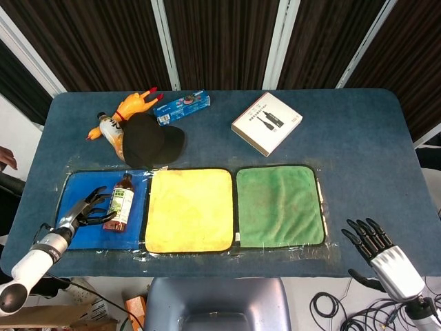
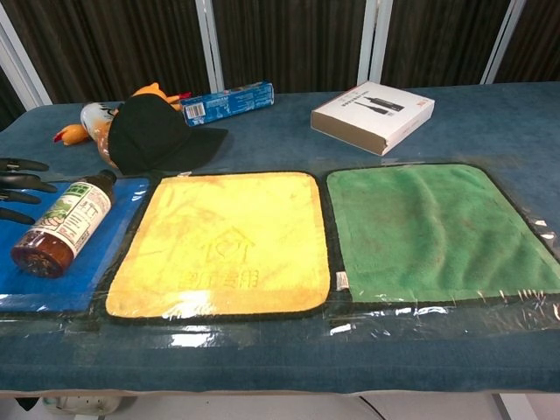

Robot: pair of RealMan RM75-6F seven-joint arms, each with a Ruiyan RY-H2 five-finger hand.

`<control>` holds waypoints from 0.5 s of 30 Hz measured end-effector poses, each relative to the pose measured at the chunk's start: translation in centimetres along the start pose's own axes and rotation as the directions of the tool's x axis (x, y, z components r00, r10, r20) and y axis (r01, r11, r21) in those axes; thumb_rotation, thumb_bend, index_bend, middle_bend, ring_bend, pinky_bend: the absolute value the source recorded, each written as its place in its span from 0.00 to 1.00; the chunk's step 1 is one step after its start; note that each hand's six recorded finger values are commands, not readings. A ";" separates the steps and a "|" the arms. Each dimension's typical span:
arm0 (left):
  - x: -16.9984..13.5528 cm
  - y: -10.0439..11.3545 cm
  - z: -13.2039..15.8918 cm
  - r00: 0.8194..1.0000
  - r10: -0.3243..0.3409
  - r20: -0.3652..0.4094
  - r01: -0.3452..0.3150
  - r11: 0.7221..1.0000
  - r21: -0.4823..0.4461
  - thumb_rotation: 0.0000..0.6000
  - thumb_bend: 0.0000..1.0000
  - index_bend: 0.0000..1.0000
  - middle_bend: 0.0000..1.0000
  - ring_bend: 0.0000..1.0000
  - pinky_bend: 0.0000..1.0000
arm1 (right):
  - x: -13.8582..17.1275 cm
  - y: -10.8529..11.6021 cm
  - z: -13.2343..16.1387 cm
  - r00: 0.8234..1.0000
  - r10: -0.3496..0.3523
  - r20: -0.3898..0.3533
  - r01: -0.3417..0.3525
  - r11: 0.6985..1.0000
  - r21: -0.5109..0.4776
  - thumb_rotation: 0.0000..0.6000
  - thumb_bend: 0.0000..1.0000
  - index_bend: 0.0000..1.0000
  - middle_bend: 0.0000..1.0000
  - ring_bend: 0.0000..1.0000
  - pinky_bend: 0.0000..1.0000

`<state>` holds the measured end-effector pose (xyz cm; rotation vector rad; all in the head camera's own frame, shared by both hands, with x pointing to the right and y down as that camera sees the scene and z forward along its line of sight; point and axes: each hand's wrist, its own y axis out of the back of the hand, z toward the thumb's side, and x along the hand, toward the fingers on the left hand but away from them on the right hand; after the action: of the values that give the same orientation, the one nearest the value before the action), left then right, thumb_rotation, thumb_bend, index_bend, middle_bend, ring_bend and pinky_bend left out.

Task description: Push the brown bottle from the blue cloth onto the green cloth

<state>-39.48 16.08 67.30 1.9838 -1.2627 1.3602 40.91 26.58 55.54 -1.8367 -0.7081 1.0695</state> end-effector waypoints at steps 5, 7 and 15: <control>0.2 0.4 -0.1 1.000 0.004 -0.013 -0.004 1.000 -0.013 0.81 0.25 0.04 0.13 0.07 0.21 | 0.3 -0.1 -0.2 1.000 0.022 -0.007 -0.022 0.999 -0.026 1.00 0.14 0.00 0.00 0.00 0.00; 0.2 0.3 -0.2 1.000 0.000 -0.020 -0.001 1.000 -0.023 0.81 0.25 0.04 0.13 0.07 0.22 | 0.4 0.0 -0.3 1.000 0.021 -0.005 -0.021 0.999 -0.026 1.00 0.14 0.00 0.00 0.00 0.00; 0.6 0.4 -0.3 0.998 0.007 -0.058 -0.013 0.994 -0.112 0.78 0.25 0.04 0.13 0.08 0.24 | 0.8 0.0 -0.3 1.000 0.021 -0.010 -0.021 0.999 -0.026 1.00 0.14 0.00 0.00 0.00 0.00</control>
<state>-39.98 15.87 67.88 1.8520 -1.2954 1.3117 41.50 27.10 55.33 -1.8741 -0.7016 1.0686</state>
